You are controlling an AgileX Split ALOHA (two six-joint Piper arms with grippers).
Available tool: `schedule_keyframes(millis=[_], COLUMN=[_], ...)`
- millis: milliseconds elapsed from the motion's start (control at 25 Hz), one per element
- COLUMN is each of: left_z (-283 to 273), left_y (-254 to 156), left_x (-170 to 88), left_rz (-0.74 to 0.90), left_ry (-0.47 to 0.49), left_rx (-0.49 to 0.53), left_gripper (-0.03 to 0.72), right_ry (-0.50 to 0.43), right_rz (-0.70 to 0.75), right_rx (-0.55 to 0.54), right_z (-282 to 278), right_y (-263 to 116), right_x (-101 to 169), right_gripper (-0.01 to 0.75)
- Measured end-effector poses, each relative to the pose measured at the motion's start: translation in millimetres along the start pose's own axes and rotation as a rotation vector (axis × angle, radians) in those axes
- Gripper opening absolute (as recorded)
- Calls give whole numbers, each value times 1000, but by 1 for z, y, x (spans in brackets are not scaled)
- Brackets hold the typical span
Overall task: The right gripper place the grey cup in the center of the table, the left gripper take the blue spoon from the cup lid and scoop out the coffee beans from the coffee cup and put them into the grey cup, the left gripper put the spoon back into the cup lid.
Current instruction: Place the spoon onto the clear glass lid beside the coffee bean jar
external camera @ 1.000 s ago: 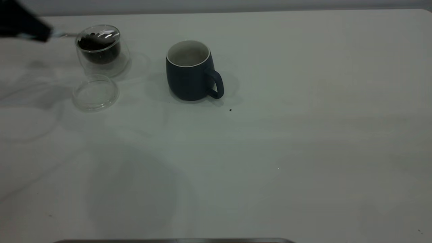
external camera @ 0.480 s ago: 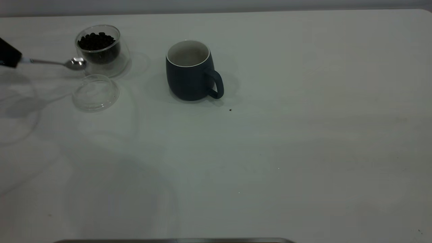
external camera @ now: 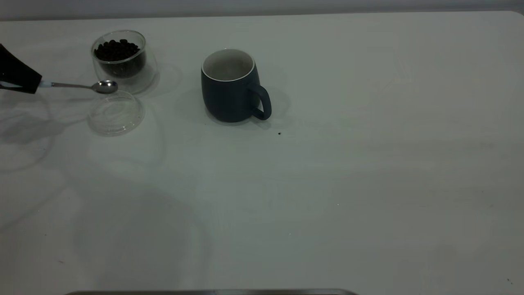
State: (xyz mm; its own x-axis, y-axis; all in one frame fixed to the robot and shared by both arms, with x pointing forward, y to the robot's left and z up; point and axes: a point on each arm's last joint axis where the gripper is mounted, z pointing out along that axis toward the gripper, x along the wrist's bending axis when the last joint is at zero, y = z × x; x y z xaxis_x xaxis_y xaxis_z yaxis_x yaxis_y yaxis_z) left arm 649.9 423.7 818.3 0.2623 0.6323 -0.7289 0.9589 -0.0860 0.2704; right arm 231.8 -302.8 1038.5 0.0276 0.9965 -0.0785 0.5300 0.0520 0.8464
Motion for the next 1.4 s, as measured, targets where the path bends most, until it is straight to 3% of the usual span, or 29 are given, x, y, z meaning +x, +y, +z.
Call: schedule_keyframes(millis=[720,1400], left_z=[31,47], left_y=[-19,-11], left_x=[27,23], left_rz=[-93,-96], left_ry=[-58,-49], left_rx=[29,4], left_gripper=[126,126], right_ry=[0,0], right_rz=[0,0], right_rx=[0,0], right_z=[0,0], right_y=[0,0], right_x=[0,0], right_gripper=[364,364])
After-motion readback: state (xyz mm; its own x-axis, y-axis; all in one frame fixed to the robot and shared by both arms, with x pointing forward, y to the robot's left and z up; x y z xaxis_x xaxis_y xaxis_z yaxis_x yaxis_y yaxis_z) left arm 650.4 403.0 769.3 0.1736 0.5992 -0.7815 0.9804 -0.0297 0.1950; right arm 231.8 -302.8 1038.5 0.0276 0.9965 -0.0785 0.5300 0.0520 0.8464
